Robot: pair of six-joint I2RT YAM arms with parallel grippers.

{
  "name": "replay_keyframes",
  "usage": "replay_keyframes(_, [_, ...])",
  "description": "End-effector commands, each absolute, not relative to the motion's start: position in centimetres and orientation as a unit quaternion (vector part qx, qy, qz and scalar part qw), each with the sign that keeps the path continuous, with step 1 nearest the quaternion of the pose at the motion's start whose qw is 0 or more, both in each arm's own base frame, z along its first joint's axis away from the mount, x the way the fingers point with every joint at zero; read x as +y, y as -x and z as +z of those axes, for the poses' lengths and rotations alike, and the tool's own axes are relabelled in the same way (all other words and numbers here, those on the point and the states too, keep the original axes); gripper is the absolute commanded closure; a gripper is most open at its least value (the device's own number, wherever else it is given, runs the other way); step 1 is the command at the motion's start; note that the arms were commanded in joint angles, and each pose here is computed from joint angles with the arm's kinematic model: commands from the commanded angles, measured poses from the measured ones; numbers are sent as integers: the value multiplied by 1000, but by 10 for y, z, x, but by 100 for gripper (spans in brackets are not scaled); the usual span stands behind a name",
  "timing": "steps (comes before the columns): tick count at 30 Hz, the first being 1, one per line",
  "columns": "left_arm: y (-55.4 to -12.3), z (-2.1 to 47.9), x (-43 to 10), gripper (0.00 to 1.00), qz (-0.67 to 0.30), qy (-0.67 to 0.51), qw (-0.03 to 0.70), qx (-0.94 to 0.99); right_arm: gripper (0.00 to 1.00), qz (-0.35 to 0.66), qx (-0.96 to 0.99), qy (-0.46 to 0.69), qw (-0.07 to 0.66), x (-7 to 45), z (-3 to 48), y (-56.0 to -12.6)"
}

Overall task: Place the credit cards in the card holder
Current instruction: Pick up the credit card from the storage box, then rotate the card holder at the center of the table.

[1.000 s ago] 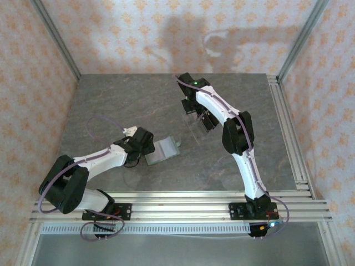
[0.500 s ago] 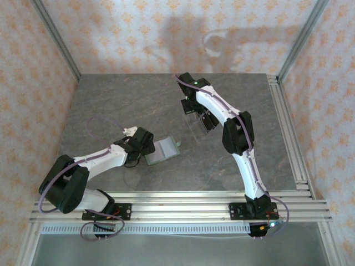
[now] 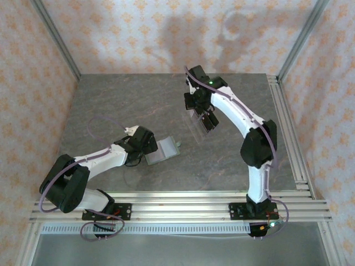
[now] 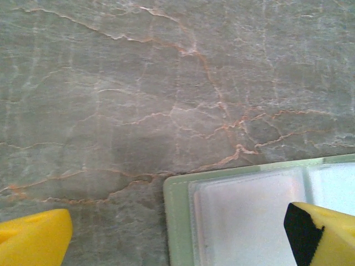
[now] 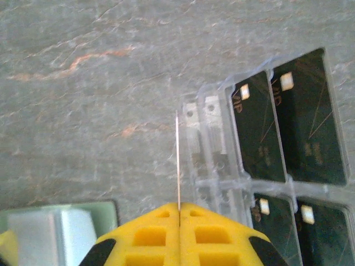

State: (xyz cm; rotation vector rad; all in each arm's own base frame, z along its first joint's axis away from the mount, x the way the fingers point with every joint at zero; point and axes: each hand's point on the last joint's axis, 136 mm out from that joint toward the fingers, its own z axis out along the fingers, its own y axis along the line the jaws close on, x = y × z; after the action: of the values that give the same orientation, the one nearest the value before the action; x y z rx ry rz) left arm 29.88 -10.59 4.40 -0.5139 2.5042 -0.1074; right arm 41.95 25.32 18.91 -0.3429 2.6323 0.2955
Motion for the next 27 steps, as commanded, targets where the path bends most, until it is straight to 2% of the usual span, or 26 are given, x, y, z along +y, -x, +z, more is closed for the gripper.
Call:
replay_keyframes(1, [-309, 43, -116, 0, -65, 189, 290, 936, 100, 147, 954, 102, 241, 258, 192, -405])
replay_keyframes(14, [-332, 36, -144, 0, -109, 179, 283, 936, 100, 227, 944, 38, 235, 238, 178, -339])
replay_keyframes(27, [-365, 54, -177, 0, -157, 166, 288, 930, 100, 270, 942, 3, 200, 238, 151, -311])
